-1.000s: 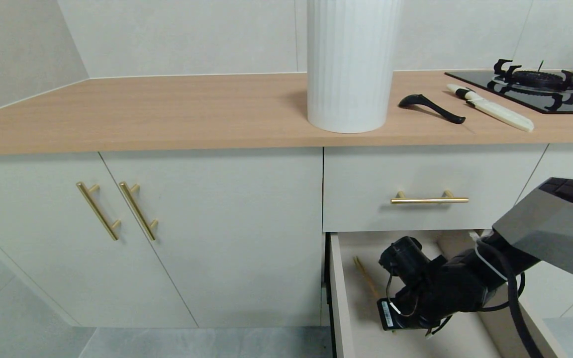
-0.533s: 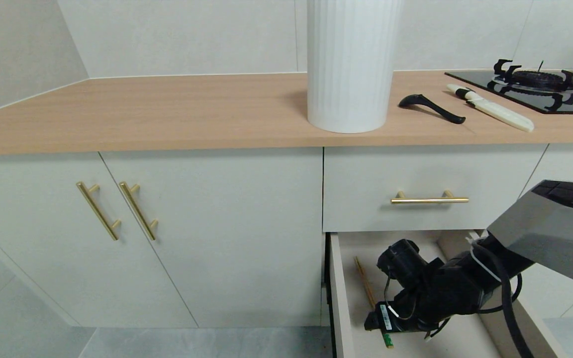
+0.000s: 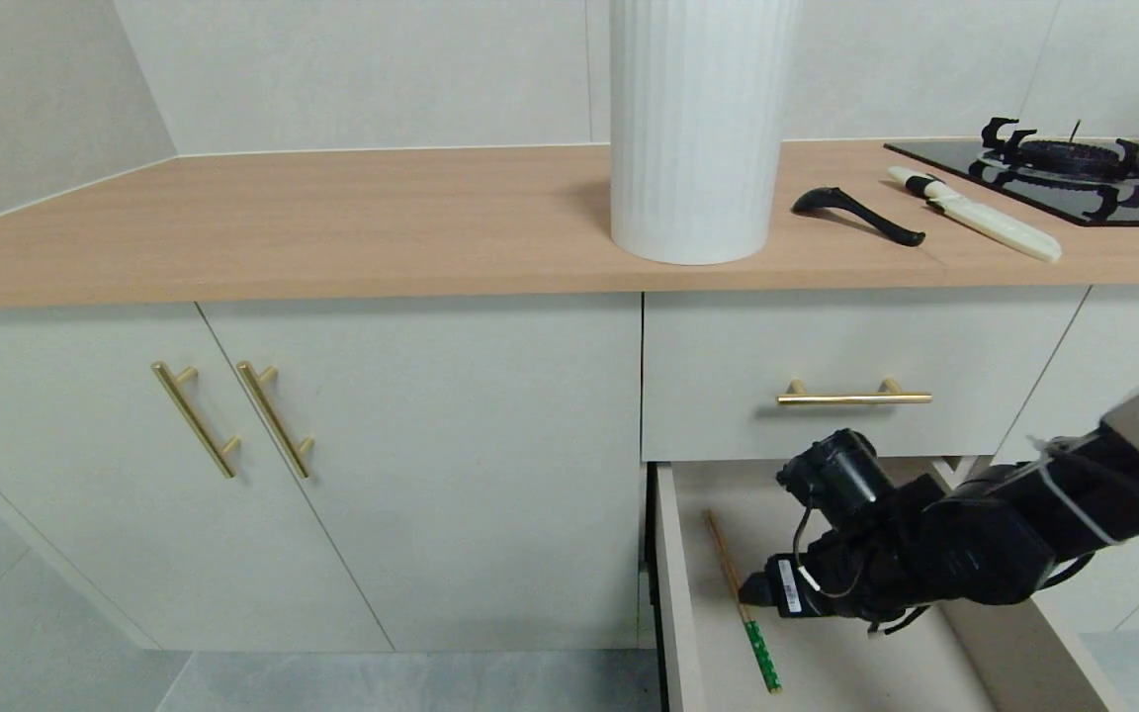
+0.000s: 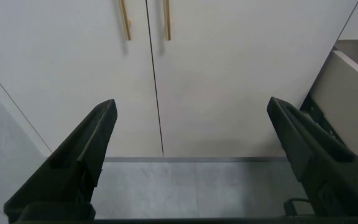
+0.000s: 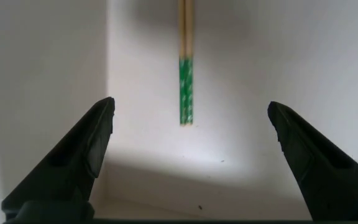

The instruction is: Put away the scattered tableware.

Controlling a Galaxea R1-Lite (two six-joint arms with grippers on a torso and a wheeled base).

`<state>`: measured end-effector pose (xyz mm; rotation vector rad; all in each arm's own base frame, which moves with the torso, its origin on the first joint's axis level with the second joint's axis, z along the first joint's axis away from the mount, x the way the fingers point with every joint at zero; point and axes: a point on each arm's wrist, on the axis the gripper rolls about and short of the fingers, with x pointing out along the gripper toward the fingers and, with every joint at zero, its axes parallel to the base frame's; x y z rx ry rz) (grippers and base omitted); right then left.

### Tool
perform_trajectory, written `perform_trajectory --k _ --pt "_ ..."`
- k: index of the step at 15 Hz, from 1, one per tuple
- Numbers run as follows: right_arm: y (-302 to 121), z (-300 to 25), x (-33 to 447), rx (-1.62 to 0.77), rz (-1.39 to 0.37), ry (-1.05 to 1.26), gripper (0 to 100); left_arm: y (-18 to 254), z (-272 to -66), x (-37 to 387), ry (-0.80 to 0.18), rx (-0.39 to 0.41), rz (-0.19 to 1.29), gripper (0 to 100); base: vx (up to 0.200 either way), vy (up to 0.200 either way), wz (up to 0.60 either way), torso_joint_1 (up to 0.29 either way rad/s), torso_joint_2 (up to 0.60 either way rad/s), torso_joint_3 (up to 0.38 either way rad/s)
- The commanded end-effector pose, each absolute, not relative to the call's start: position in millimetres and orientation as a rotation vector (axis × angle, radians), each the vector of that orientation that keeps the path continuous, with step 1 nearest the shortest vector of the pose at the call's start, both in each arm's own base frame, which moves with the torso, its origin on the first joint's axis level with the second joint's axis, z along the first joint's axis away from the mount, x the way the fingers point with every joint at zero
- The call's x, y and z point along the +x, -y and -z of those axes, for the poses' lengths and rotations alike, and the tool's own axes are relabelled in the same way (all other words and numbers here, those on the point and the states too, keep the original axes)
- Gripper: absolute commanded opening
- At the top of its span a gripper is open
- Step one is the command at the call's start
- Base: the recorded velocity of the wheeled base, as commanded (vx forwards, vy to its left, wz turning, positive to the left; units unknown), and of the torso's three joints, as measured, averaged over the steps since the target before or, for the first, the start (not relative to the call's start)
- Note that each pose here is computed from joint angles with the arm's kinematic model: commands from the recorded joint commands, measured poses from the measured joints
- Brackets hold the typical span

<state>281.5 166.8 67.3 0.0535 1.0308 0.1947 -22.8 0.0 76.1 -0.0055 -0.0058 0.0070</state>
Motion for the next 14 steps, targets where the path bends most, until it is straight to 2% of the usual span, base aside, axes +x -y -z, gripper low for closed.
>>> perform_trajectory --k 1,2,5,8,12,14 --pt "-153 -114 271 0.091 -0.2 -0.889 100 0 -76 -23 0.005 -0.006 -0.008 100 0.0 0.0 0.0 0.0 0.0 0.0" --pt "-139 -139 263 0.068 -0.163 -0.791 100 0 -76 -23 0.005 -0.006 -0.008 100 0.0 0.0 0.0 0.0 0.0 0.0" --pt "-115 -183 248 0.081 -0.119 -0.628 100 0 -76 -23 0.006 -0.006 -0.008 100 0.0 0.0 0.0 0.0 0.0 0.0" --pt "-98 -216 228 0.078 -0.13 -0.507 100 0 -76 -23 0.006 -0.006 -0.008 100 0.0 0.0 0.0 0.0 0.0 0.0" --pt "-87 -233 209 0.048 -0.145 -0.433 100 0 -76 -23 0.006 -0.006 -0.008 100 0.0 0.0 0.0 0.007 -0.02 -0.007" --pt "-86 -234 207 0.047 -0.146 -0.426 100 0 -76 -23 0.005 -0.006 -0.008 100 0.0 0.0 0.0 0.051 -0.3 -0.222"
